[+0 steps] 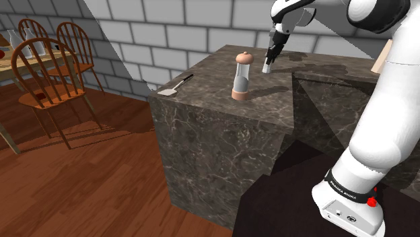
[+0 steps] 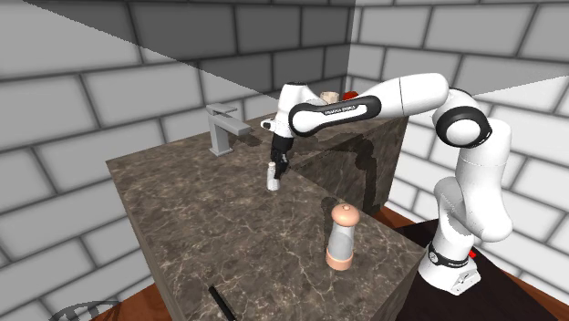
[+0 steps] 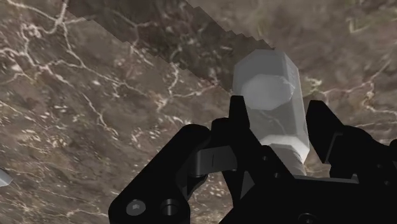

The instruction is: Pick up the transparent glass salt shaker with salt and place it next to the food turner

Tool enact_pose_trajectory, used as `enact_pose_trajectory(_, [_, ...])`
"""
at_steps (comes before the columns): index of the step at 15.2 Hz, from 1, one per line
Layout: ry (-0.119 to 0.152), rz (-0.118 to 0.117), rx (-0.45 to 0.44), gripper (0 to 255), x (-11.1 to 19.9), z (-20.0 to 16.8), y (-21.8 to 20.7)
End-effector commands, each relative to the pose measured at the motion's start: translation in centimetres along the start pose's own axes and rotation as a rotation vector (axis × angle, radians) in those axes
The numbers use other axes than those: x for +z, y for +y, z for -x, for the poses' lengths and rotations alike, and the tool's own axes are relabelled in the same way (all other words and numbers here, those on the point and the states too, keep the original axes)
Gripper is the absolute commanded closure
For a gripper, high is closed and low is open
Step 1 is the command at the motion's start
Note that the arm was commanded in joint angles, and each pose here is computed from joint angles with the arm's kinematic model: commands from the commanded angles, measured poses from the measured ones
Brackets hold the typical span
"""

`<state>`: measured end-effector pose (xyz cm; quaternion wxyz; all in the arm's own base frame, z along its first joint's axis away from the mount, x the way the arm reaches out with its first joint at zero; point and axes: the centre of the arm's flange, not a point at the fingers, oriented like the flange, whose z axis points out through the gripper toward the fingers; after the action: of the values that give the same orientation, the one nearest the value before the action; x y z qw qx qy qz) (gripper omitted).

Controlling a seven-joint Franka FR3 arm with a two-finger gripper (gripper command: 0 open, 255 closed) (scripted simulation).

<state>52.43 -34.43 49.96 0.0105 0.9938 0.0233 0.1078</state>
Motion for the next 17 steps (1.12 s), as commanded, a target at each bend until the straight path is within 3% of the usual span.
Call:
enact_pose_trajectory(1, [0.000,0.000,0.000,255,0.0,0.0,0.0])
enact_pose_trajectory(4, [0.000,0.000,0.000,255,0.0,0.0,0.0])
enact_pose_trajectory(17, [0.000,0.000,0.000,255,-6.7,-1.5,0.2])
